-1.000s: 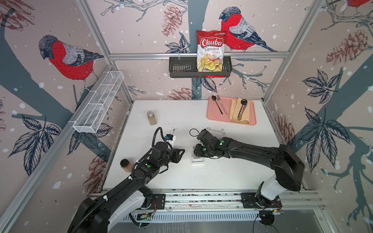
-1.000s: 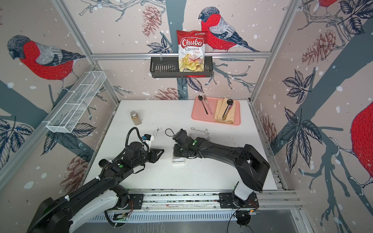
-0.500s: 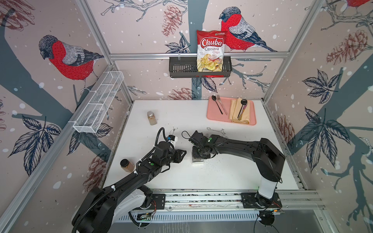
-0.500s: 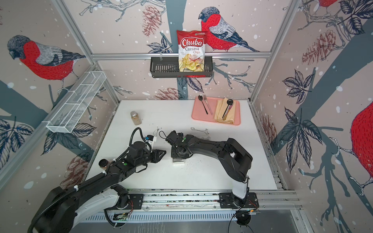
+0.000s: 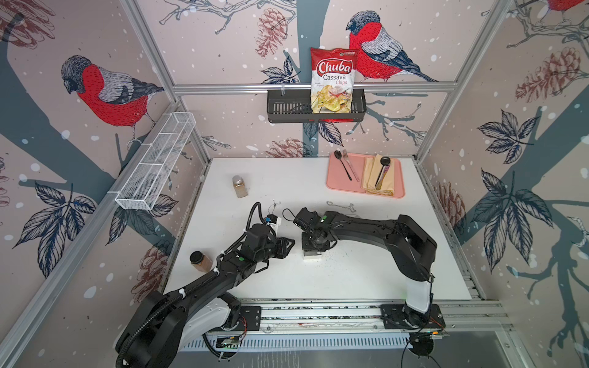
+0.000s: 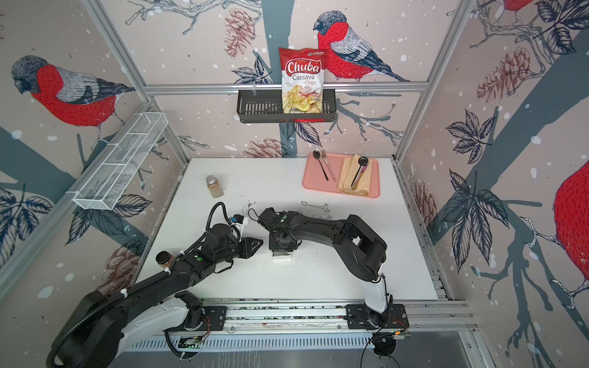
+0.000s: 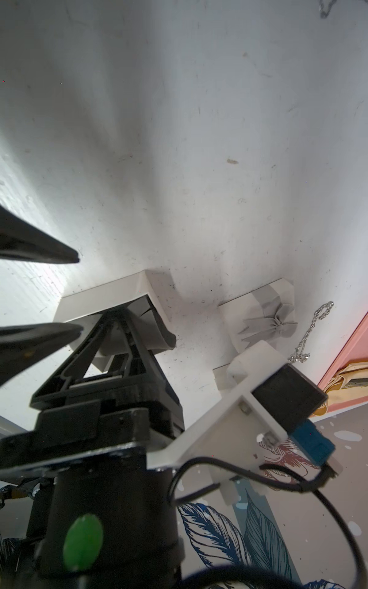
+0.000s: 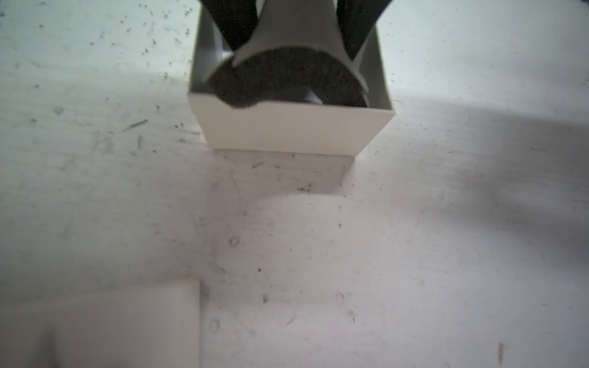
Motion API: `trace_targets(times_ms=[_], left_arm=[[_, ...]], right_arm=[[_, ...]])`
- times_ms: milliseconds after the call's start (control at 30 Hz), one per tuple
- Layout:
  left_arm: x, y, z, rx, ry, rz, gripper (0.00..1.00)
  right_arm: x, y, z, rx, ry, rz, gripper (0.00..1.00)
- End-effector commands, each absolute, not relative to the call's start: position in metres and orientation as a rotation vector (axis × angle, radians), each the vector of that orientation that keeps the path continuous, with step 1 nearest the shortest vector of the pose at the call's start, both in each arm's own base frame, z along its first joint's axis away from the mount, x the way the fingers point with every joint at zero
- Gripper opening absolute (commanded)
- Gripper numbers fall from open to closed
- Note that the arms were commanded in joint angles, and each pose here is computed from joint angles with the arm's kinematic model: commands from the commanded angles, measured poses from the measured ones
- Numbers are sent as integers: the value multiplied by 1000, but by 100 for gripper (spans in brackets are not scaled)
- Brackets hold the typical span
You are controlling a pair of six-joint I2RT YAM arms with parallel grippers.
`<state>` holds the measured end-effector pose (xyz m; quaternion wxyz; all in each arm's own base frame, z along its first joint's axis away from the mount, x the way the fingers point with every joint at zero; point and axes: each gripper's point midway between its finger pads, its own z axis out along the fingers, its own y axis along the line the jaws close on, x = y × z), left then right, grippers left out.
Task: Take the necklace out of the lift-off lid jewelry box
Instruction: Place the inner lining in the jewelry box.
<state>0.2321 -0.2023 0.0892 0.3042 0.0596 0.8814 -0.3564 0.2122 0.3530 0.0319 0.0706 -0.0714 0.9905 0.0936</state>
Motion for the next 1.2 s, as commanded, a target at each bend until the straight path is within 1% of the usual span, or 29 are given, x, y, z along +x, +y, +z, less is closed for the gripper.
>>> trace_targets(times_ms=[0,100,267,367,433,967,1167], left_arm=[[238,-207,100,164,2278,-973,36],[238,-206,101,163,2275,-971,36],[238,-205,100,158,2279,-966,35],[238,-205,100,158,2279,-960,35],[238,-204,101,157,2275,-958,35],[239,-206,99,165,2280,-956,35],[240,-207,97,166,2286,-960,35]], right_arm=[[212,347,28,-250,2997,221,39],[213,347,26,-262,3001,209,42],[213,349,25,-301,3012,188,53],[215,351,32,-314,3006,188,57],[215,352,37,-321,3001,184,62],[212,351,58,-338,2974,170,70],[212,351,67,-342,2957,167,72]])
